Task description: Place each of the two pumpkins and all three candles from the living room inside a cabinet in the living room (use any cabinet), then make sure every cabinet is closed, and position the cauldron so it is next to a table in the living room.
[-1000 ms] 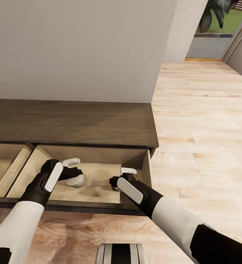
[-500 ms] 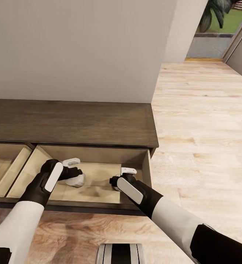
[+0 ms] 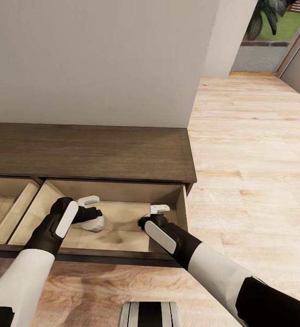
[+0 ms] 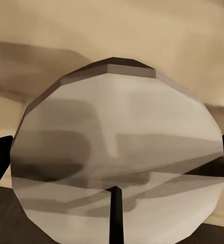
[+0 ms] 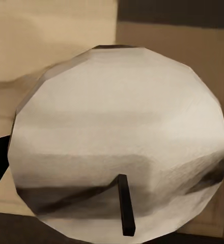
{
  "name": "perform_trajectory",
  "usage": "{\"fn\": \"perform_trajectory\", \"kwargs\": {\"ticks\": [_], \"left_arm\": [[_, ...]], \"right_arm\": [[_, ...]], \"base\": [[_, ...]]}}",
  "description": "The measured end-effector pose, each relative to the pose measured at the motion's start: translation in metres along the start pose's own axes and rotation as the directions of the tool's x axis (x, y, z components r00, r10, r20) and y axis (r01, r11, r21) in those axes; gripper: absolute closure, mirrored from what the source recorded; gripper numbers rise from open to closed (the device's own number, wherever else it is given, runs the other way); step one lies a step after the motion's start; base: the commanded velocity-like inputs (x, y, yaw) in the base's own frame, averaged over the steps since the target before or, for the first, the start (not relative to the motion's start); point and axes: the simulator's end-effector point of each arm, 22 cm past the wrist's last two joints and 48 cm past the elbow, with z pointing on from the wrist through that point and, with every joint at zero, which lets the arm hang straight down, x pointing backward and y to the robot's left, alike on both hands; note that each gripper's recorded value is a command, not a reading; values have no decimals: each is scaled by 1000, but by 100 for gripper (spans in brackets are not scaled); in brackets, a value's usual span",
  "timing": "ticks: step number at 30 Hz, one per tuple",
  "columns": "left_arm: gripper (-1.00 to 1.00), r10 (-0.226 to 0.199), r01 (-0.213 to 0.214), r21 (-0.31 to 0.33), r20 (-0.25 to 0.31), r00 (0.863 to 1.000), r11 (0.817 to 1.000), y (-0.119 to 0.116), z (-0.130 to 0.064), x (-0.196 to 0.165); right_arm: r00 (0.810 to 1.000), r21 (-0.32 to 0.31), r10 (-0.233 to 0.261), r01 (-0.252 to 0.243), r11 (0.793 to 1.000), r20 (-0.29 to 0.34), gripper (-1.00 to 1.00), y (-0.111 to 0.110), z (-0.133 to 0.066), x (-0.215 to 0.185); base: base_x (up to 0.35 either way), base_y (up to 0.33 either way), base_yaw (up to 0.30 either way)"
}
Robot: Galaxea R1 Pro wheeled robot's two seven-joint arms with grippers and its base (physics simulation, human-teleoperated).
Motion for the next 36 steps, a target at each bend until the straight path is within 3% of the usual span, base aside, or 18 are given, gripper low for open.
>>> {"fn": "perform_trajectory", "kwargs": {"ticks": [9, 12, 19, 21, 23, 25, 36], "left_arm": [[-100, 2, -2, -3, 0, 1000, 1000, 0, 0, 0], [-100, 3, -3, -5, 0, 1000, 1000, 0, 0, 0], [-100, 4, -4, -6, 1, 1000, 1000, 1, 0, 0], [-100, 4, -4, -6, 1, 1000, 1000, 1, 0, 0], [-100, 4, -4, -5, 1, 1000, 1000, 0, 0, 0], [-100, 3, -3, -4, 1, 1000, 1000, 0, 0, 0], [-100, 3, -3, -4, 1, 1000, 1000, 0, 0, 0]], "right_arm": [[1000, 36, -28, 27, 999, 15, -100, -8, 0, -4], [1000, 13, -30, 30, 999, -10, -100, -3, 0, 2], [998, 28, -58, 59, 998, -36, -100, -6, -1, 7], [998, 5, -54, 54, 999, -40, -100, -1, -2, 7], [997, -93, -48, 43, 995, -58, -100, 21, -4, 11], [997, -101, -58, 51, 994, -59, -100, 23, -5, 9], [998, -28, -43, 42, 999, -50, -100, 7, -6, 1]], "base": [[0, 0, 0], [0, 0, 0], [0, 0, 0], [0, 0, 0], [0, 0, 0], [0, 0, 0], [0, 0, 0]]}}
